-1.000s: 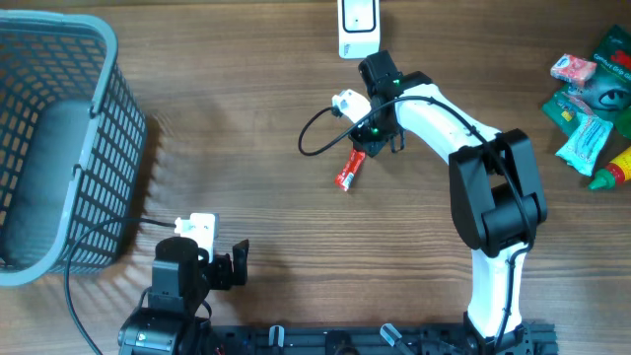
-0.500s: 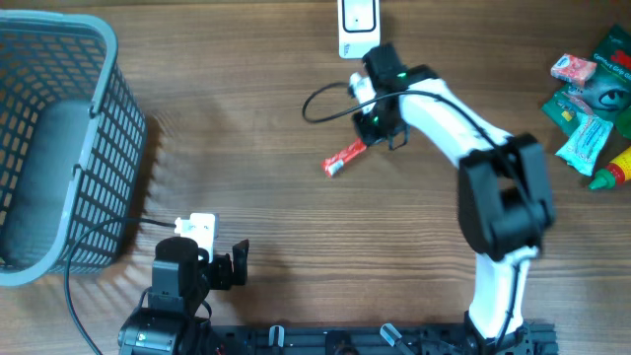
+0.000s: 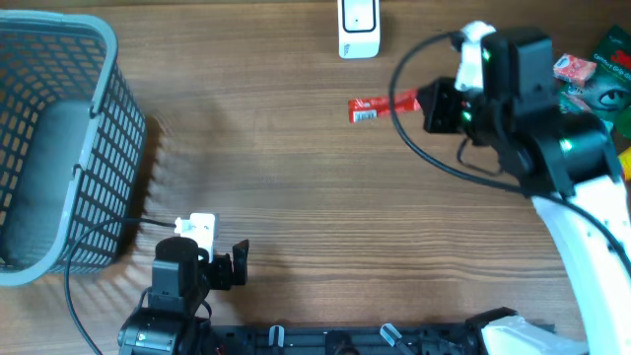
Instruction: Scan the item barcode
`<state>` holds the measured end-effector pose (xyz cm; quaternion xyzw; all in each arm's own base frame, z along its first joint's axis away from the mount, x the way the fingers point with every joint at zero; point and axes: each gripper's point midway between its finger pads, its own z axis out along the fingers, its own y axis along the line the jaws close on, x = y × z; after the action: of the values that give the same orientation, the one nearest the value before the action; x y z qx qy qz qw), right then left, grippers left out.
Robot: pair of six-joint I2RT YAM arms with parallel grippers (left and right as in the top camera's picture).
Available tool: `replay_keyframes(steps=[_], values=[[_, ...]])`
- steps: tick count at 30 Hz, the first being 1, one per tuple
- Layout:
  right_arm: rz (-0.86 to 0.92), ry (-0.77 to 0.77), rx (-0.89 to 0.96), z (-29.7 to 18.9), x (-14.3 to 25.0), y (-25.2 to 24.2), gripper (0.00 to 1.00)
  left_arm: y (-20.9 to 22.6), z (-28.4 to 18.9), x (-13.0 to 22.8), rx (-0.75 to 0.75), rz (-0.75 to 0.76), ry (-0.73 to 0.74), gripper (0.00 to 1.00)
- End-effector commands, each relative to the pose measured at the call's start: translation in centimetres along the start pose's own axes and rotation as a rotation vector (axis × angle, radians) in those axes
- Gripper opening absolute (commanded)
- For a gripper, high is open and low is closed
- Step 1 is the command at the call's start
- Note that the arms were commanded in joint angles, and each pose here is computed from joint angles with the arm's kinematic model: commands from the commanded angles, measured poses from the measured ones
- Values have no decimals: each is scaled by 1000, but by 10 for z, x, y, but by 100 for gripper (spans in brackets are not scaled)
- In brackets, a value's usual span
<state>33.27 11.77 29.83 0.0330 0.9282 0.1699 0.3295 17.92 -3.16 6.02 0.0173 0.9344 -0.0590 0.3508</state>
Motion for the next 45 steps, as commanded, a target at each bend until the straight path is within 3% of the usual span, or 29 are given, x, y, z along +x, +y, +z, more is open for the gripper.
replay_keyframes(steps=[1, 8, 14, 24, 27, 31, 36, 39, 45], values=[[160, 19, 13, -8, 17, -5, 5, 1, 0, 0, -6, 2, -3, 100], [142, -86, 1, -32, 5, -5, 4, 1, 0, 0, -6, 2, -3, 100], [40, -224, -18, -12, -18, 2, 5, 1, 0, 0, -6, 2, -3, 100], [-412, -494, -98, 51, -22, 29, 4, 1, 0, 0, -6, 2, -3, 100], [-553, -599, 5, 75, -35, 19, 4, 1, 0, 0, -6, 2, -3, 100], [-760, -601, 87, 113, -37, 16, 5, 1, 0, 0, -6, 2, -3, 100], [-720, -677, 203, 148, -53, 0, 4, 1, 0, 0, -6, 2, -3, 100], [-652, -800, 299, 153, -72, -11, 4, 1, 0, 0, -6, 2, -3, 100], [-642, -957, 342, 167, -90, -23, 5, 1, 0, 0, -6, 2, -3, 100]])
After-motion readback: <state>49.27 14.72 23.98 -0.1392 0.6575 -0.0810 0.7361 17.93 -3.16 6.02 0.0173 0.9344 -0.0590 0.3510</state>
